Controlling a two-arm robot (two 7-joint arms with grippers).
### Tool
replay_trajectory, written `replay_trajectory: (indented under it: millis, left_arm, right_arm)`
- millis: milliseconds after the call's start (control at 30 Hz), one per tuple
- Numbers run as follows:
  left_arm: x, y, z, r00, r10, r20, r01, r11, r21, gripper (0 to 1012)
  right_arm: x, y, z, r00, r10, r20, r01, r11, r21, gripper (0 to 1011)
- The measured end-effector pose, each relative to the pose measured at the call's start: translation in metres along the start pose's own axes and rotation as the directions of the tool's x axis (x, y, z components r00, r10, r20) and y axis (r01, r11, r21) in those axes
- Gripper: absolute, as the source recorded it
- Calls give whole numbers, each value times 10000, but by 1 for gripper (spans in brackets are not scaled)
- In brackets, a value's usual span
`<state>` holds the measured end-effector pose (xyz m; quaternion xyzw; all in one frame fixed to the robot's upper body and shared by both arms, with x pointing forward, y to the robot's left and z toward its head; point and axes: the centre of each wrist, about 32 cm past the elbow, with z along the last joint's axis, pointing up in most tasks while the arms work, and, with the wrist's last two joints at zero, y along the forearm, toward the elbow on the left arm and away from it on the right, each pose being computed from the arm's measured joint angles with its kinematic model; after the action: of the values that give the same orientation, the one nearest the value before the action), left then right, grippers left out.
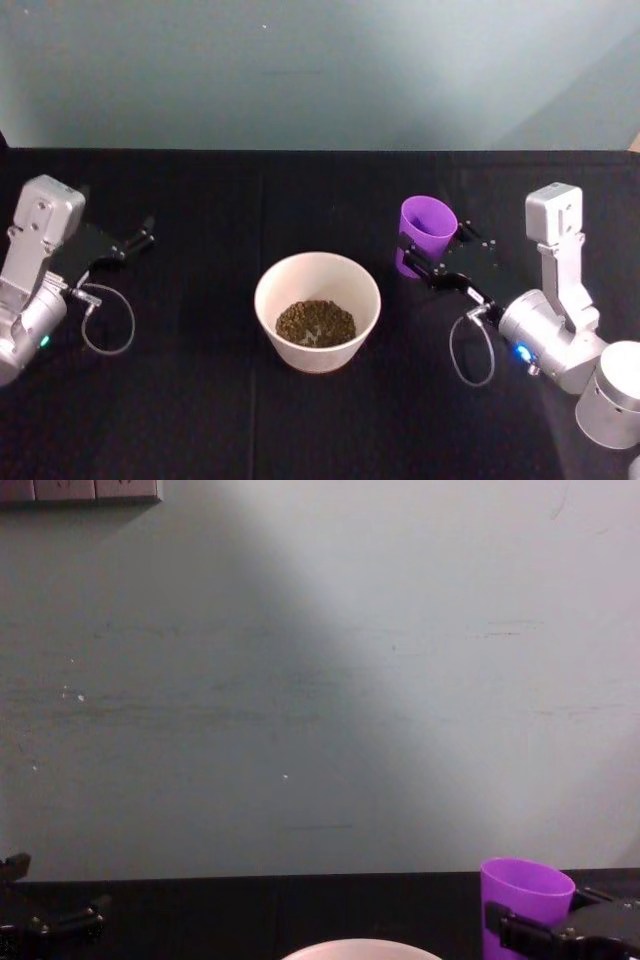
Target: Pick up the cup and pour the mung beans from the cup into the bowl.
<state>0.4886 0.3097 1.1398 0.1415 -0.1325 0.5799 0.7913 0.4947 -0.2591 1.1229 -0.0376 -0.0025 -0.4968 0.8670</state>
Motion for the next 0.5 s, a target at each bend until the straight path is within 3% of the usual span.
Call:
replay_trajectory:
  millis: [500]
  left_arm:
    - [0, 0, 0, 10000, 0, -1, 0, 10000, 0, 1000]
  right_arm:
    - [-33, 46, -89, 10000, 52, -38, -53, 9999, -150, 729]
